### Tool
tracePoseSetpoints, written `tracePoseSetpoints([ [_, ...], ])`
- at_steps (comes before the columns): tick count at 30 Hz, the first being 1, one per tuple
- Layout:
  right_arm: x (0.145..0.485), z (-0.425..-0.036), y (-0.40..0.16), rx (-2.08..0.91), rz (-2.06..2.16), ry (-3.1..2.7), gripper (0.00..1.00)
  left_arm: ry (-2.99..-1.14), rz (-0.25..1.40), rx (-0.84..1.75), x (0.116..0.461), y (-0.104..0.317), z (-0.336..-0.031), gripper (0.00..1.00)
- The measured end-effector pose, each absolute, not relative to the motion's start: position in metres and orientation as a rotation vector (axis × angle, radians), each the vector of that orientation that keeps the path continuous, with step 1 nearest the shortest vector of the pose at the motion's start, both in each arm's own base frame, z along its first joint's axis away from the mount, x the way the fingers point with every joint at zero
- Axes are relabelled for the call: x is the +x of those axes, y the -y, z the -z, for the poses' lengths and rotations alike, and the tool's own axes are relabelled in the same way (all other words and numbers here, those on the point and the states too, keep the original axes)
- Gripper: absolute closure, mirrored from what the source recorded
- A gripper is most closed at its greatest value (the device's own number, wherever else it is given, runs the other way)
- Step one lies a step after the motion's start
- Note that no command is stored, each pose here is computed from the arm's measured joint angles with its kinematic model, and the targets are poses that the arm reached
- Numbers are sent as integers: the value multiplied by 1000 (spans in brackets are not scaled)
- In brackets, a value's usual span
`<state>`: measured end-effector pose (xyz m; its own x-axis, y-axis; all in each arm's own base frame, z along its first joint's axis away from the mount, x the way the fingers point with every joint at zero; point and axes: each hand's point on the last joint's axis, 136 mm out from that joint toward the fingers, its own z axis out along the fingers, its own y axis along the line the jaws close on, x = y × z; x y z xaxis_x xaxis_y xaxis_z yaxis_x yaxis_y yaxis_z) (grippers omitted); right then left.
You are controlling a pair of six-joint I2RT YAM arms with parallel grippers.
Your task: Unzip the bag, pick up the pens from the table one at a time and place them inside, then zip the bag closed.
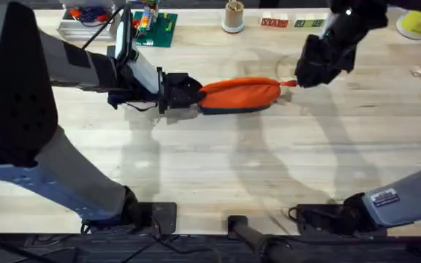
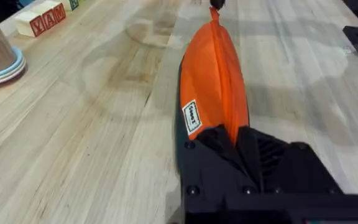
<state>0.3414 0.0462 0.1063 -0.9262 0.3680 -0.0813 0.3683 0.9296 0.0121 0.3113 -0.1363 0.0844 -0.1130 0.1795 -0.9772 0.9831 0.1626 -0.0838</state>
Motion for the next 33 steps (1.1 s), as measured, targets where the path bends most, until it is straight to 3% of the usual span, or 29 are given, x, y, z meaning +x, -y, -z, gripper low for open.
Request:
tracePoseSetpoints([
  [6, 337, -99, -13, 653, 154, -2986, 970, -1493, 1067, 1178, 312, 136, -84, 959],
  [22, 338, -103, -8, 609, 195, -2974, 971, -1493, 1067, 1178, 312, 136, -84, 959],
  [33, 331, -175, -43, 334, -173, -2837, 971, -1493, 1067, 1178, 312, 136, -84, 959],
])
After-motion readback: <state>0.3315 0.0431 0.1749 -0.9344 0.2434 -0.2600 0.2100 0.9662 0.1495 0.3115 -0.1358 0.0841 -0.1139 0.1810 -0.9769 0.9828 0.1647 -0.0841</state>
